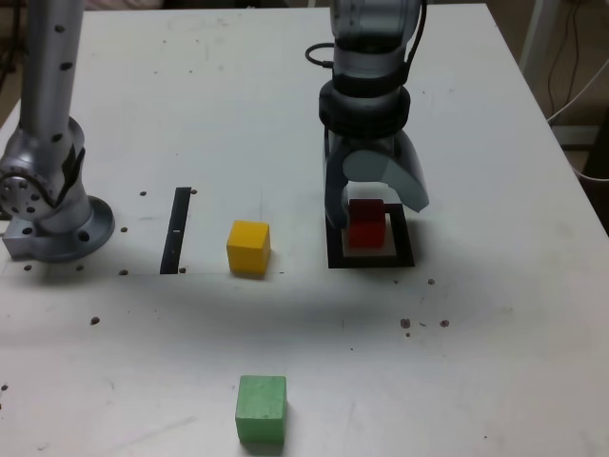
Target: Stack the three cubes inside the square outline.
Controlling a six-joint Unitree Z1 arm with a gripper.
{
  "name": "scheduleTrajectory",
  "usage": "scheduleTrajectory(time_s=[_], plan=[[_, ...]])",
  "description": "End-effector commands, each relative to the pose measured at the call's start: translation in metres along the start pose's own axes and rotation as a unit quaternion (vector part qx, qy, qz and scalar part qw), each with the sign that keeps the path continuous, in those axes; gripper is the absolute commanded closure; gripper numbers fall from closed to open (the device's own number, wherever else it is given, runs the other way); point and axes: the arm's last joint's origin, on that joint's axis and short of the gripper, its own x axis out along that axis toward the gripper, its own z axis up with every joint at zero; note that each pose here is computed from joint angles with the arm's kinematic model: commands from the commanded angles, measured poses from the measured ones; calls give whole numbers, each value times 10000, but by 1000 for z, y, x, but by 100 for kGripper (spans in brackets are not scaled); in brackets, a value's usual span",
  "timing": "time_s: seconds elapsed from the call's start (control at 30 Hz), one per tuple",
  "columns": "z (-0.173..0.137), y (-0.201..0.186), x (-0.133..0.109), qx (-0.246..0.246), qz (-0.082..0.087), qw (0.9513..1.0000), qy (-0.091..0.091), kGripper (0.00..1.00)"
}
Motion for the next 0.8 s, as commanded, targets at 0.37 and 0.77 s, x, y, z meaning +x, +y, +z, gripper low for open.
scheduleTrajectory(time_s=[0.37, 0.77], plan=[[-50, -3, -53, 416, 150, 9990, 16, 1], [-123, -16, -52, 770, 189, 9962, 368, 1]])
